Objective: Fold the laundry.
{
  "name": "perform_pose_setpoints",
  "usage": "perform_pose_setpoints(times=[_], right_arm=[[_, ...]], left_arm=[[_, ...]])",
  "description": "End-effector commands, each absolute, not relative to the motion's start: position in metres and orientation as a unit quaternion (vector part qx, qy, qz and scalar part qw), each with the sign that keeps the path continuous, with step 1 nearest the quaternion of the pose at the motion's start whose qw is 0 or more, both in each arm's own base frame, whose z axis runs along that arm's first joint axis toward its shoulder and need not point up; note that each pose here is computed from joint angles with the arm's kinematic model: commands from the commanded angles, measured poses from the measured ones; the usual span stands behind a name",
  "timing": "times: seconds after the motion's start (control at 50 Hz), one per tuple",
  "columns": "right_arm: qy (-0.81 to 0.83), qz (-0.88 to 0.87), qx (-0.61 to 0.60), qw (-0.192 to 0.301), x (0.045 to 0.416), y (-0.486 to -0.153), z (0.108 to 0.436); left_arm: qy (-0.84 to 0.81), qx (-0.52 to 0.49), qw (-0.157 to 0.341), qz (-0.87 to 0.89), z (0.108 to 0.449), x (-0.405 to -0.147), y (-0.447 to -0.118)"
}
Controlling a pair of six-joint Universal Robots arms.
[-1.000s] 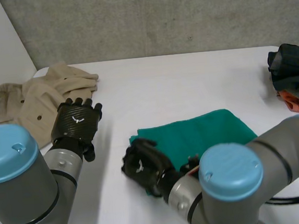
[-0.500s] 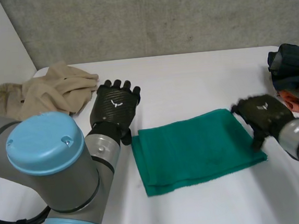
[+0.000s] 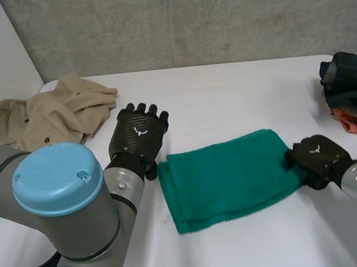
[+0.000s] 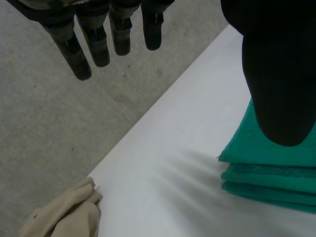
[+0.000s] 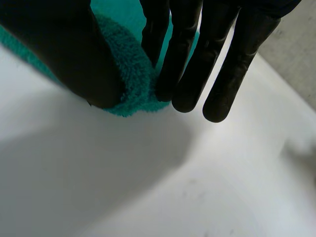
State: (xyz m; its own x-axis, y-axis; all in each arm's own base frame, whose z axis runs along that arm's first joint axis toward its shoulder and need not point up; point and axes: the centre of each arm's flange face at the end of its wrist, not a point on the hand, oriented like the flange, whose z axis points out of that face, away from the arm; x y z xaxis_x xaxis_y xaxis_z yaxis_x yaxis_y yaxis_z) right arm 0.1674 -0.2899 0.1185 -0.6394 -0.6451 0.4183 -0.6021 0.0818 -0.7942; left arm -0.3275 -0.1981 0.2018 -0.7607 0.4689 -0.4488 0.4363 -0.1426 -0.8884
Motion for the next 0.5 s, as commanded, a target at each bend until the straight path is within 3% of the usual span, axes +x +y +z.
perform_pose_setpoints(times=[0.02,0.2,0.36,0.5], right_arm=[[0.683,-0.587,-0.431,0.043,0.207,-0.283,0.165],[0.541,-0.624,-0.550,0.127,0.308,-0.208,0.193],[0.472,-0.564,-0.658,0.159,0.352,-0.144,0.144],[0.504,-0.585,-0.617,0.150,0.350,-0.158,0.156]], left_arm=[[-0.653,-0.343,0.012,0.675,0.207,-0.323,-0.193],[-0.652,-0.329,0.004,0.683,0.218,-0.311,-0.193],[-0.664,-0.312,-0.016,0.679,0.217,-0.293,-0.202],[-0.667,-0.314,-0.016,0.675,0.214,-0.292,-0.202]])
